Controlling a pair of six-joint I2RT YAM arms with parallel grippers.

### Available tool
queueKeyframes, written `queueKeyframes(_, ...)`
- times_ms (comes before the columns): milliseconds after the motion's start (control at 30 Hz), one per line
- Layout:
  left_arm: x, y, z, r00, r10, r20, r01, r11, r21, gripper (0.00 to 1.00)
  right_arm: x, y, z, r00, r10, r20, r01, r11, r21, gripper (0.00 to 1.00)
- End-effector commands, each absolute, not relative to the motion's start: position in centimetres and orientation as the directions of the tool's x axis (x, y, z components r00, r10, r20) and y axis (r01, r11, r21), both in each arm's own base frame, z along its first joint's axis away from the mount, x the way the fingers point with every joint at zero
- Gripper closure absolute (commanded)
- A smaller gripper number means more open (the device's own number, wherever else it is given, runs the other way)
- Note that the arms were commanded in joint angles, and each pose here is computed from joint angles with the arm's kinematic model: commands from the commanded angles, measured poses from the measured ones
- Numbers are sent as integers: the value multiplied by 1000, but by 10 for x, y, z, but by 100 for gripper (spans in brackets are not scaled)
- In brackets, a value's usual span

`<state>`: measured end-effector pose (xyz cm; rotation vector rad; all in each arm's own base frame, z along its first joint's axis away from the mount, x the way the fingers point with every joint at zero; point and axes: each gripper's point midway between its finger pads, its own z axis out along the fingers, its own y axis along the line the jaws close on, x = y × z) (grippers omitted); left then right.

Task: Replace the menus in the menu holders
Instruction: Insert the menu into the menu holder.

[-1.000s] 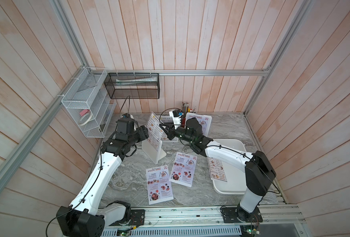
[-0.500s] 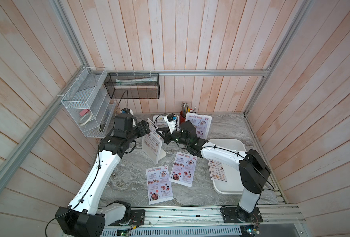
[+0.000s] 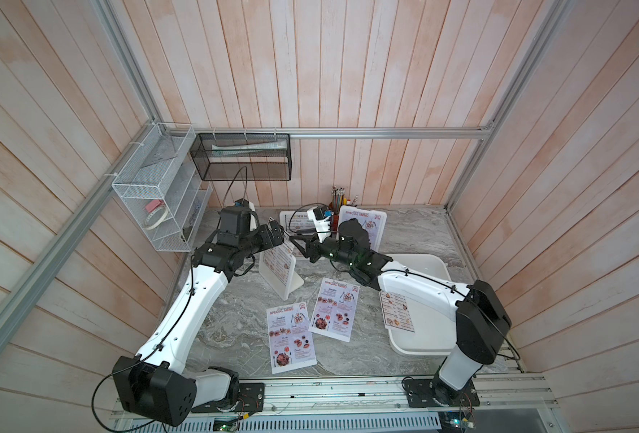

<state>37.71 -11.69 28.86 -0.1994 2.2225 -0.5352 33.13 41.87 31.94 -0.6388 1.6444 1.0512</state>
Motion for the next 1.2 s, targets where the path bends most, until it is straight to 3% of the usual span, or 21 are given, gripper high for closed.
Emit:
queueKeyframes(0, 385, -125, 294, -639, -292, -711, 81, 895, -439, 0, 336, 394, 327, -321, 118, -940, -783, 524, 334, 60)
queueKeyframes(300, 399, -126, 274, -680, -266, -683, 50, 913, -405, 2, 341, 377, 316, -377, 135, -916, -740, 551, 385, 60)
queueKeyframes(1167, 375, -114, 233, -727, -261, -635, -10, 929, -371, 7, 342, 388, 306, -438, 128, -890, -737, 515, 437, 61)
